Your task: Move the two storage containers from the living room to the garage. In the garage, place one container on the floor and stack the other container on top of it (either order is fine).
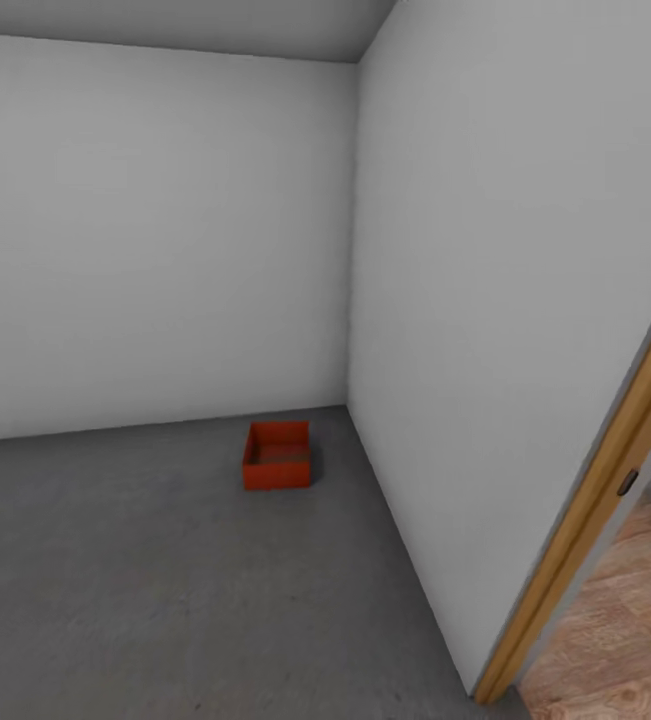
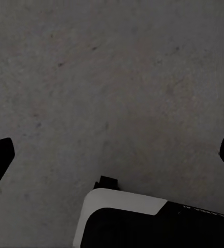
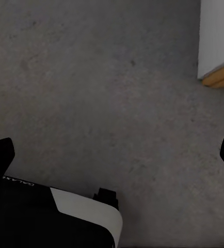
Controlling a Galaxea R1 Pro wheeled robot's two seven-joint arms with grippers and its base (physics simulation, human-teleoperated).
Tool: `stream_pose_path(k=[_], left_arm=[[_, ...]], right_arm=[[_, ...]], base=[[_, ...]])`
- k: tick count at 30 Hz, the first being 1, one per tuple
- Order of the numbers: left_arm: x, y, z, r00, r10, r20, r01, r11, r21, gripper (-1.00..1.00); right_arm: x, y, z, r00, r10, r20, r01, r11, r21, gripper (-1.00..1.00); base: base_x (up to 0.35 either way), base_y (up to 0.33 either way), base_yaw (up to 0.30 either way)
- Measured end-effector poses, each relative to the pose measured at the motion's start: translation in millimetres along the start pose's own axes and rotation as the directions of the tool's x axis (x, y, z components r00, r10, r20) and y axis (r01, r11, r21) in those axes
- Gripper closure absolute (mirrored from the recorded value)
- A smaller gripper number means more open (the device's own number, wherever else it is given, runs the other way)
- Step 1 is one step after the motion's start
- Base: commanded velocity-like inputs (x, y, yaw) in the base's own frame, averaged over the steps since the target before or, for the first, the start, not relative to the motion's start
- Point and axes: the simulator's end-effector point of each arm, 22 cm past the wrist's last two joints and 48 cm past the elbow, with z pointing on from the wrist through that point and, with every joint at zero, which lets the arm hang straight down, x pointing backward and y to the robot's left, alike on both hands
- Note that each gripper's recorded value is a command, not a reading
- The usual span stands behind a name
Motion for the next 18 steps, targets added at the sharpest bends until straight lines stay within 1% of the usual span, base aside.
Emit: stream_pose_path(k=[18], left_arm=[[-0.9,3.0,0.0,1.000,-0.002,0.003,0.002,1.000,-0.011,-1.00]], right_arm=[[0.1,-0.5,-0.1,1.000,0.000,0.000,0.000,1.000,0.001,-1.00]], base=[[0.000,0.000,-0.298]])
